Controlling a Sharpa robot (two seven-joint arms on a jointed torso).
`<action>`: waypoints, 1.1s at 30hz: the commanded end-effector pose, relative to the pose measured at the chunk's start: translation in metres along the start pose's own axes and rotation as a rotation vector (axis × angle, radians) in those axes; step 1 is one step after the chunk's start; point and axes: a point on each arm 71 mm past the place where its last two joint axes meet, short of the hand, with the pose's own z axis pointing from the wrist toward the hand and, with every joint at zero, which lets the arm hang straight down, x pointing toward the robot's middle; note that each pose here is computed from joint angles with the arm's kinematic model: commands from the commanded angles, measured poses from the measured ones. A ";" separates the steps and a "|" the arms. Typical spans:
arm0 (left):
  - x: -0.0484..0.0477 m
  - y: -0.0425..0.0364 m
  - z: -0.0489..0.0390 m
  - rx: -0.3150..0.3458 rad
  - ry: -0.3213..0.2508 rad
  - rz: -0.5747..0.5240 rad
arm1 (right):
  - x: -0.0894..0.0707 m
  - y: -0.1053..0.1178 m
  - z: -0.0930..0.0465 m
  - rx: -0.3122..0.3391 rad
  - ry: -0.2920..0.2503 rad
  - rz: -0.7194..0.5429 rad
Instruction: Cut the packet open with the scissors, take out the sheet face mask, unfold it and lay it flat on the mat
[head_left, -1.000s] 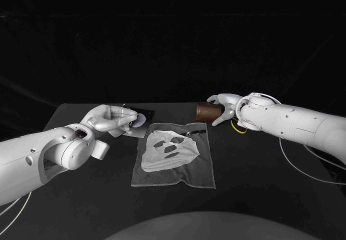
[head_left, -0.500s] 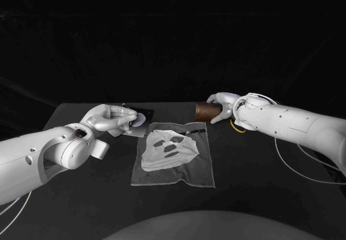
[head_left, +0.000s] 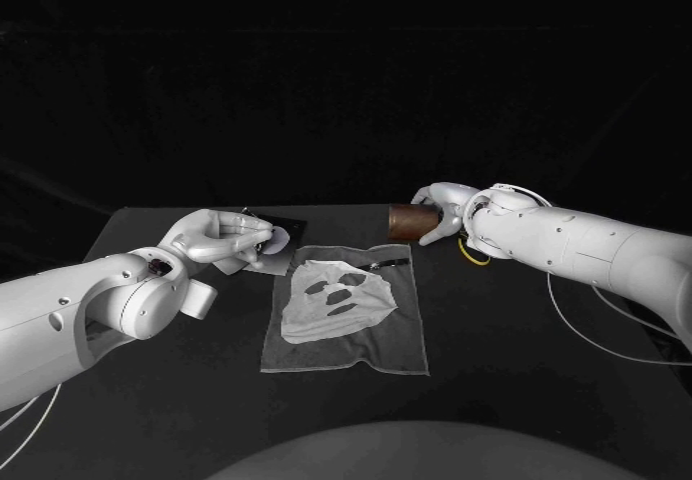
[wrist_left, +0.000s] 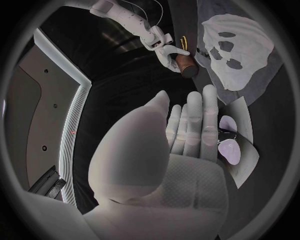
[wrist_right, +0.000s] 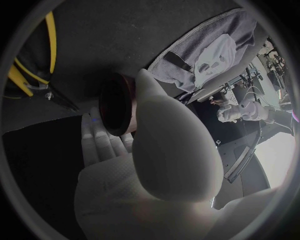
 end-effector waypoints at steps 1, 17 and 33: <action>0.0011 -0.0007 0.0002 0.007 0.012 0.003 | -0.027 0.003 0.001 0.019 -0.059 -0.006; 0.0012 -0.0003 0.0010 0.006 0.010 0.004 | -0.090 0.023 -0.004 0.039 0.042 -0.092; 0.0026 -0.0003 0.0006 0.004 0.014 0.004 | -0.100 0.034 -0.004 0.301 0.175 -0.609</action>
